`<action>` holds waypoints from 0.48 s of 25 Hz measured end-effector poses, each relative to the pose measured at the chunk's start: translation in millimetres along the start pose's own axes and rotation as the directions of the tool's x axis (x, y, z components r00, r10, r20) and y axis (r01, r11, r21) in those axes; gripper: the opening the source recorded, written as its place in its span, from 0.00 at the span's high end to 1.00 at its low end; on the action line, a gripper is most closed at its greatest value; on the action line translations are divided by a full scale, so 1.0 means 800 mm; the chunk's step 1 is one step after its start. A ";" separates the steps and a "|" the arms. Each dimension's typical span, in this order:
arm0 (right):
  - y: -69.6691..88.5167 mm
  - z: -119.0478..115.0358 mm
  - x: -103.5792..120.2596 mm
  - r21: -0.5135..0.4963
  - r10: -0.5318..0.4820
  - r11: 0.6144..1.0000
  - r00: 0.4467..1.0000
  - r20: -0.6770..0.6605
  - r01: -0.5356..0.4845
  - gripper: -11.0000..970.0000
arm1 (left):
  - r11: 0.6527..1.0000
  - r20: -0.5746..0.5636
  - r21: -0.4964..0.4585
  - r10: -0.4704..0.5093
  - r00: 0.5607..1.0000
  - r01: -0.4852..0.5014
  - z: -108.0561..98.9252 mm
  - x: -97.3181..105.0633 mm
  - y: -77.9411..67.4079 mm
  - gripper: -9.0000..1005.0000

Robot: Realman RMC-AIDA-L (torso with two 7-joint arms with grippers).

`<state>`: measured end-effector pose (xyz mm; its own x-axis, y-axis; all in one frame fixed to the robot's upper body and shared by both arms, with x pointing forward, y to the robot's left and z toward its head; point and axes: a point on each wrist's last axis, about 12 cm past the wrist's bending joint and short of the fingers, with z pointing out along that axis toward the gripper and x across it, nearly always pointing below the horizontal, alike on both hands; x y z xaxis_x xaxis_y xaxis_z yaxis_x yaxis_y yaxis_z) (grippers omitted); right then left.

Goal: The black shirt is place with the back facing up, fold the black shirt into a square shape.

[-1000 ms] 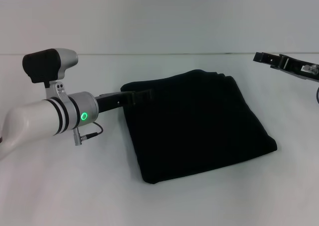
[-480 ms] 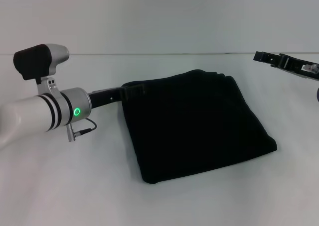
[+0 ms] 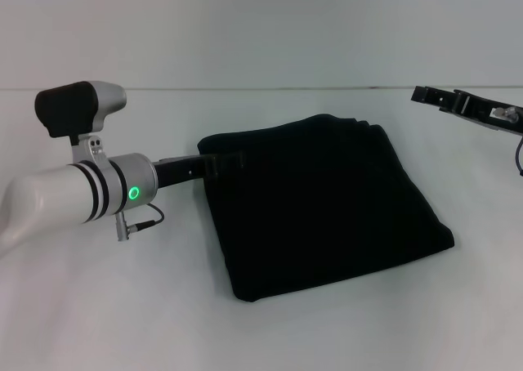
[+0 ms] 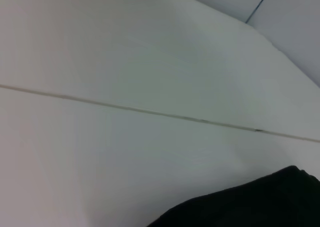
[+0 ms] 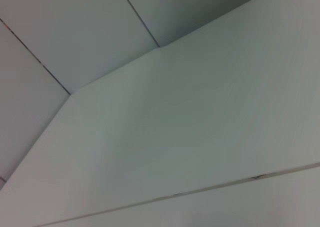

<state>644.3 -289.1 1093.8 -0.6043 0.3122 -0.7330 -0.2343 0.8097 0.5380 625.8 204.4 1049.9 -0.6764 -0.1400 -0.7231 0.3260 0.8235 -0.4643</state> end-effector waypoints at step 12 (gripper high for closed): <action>0.001 0.001 0.000 -0.003 -0.009 1.000 1.000 0.001 0.009 0.25 | 1.000 0.018 -0.003 0.001 1.000 -0.001 -0.003 -0.004 0.003 0.40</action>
<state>644.3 -288.1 1093.8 -0.6019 0.3054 -0.7379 -0.2422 0.8107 0.5330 627.1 208.4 1052.6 -0.6641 -0.1491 -0.7326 0.3245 0.8253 -0.4621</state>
